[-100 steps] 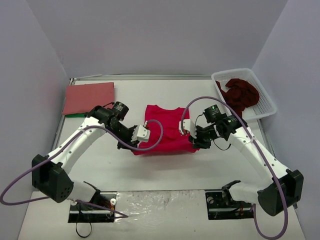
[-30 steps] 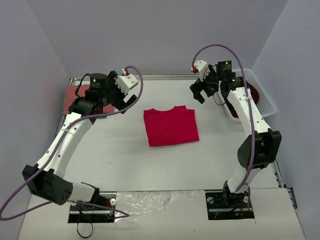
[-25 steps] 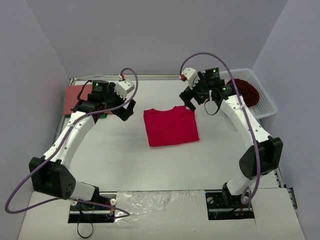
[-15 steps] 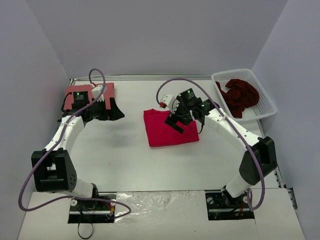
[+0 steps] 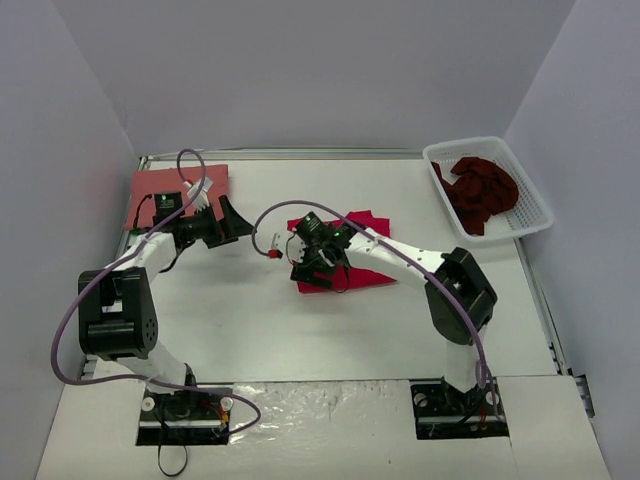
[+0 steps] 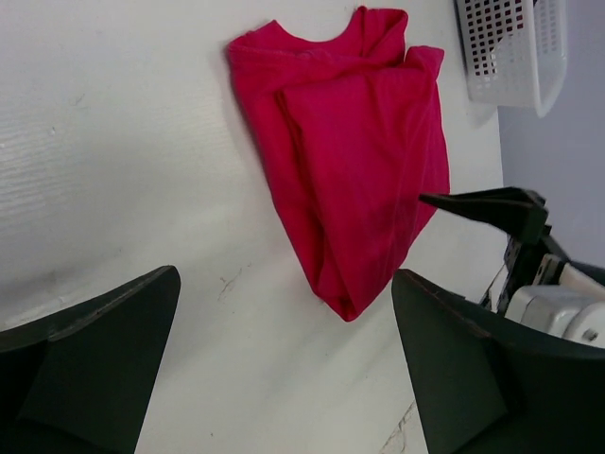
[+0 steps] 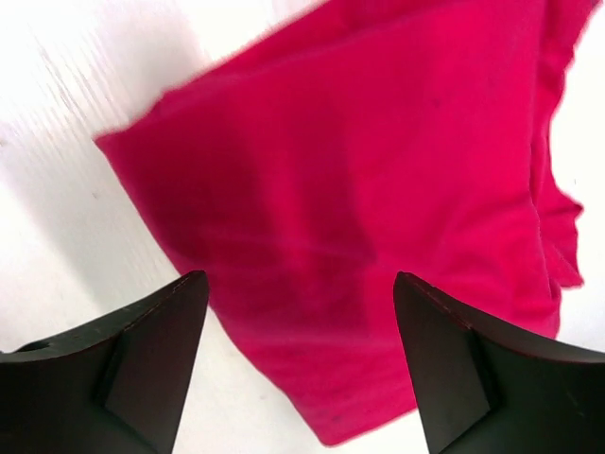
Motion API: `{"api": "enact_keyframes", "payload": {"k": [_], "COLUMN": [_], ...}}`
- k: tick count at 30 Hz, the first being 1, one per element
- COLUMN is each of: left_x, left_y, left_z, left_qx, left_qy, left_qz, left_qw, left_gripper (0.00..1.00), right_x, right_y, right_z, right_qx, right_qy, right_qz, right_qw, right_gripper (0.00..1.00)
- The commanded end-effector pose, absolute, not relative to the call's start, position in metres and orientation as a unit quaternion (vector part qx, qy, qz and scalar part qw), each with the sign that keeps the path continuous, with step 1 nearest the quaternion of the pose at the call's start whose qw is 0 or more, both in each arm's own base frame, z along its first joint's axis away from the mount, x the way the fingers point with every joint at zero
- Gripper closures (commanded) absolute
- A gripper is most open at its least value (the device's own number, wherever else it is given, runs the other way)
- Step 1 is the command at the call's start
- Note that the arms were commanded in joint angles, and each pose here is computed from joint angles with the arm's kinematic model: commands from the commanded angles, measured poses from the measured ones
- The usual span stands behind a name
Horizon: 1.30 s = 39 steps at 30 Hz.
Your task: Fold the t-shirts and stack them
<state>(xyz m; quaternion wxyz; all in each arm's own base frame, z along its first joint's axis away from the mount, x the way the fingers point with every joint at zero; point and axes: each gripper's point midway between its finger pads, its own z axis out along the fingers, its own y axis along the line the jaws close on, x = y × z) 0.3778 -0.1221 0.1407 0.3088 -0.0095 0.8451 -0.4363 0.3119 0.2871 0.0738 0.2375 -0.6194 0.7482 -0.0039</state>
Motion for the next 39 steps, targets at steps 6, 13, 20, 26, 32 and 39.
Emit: {"api": "enact_keyframes", "payload": {"k": [6, 13, 20, 26, 32, 39], "left_x": [0.389, 0.39, 0.387, 0.388, 0.389, 0.388], "left_y": [-0.116, -0.112, -0.113, -0.113, -0.114, -0.118], "left_z": [0.149, 0.142, 0.139, 0.138, 0.135, 0.136], "left_qx": [-0.027, -0.039, -0.048, -0.051, -0.054, -0.057], "left_qy": [0.828, 0.831, 0.831, 0.831, 0.831, 0.827], "left_qz": [-0.455, -0.451, -0.453, -0.458, -0.461, -0.469], "left_qw": [0.327, 0.323, 0.319, 0.312, 0.307, 0.304], "left_gripper": [0.06, 0.06, 0.06, 0.06, 0.06, 0.06], "right_x": [0.31, 0.297, 0.28, 0.269, 0.269, 0.272], "right_y": [0.321, 0.337, 0.339, 0.338, 0.335, 0.336], "right_z": [0.069, 0.06, 0.032, 0.018, 0.009, 0.005], "right_qx": [-0.642, -0.662, -0.678, -0.687, -0.69, -0.689], "right_qy": [0.729, 0.718, 0.715, 0.713, 0.712, 0.714], "right_qz": [-0.033, -0.036, -0.02, -0.007, -0.014, -0.019], "right_qw": [0.234, 0.215, 0.171, 0.139, 0.128, 0.123], "right_gripper": [0.34, 0.48, 0.55, 0.39, 0.36, 0.98]}}
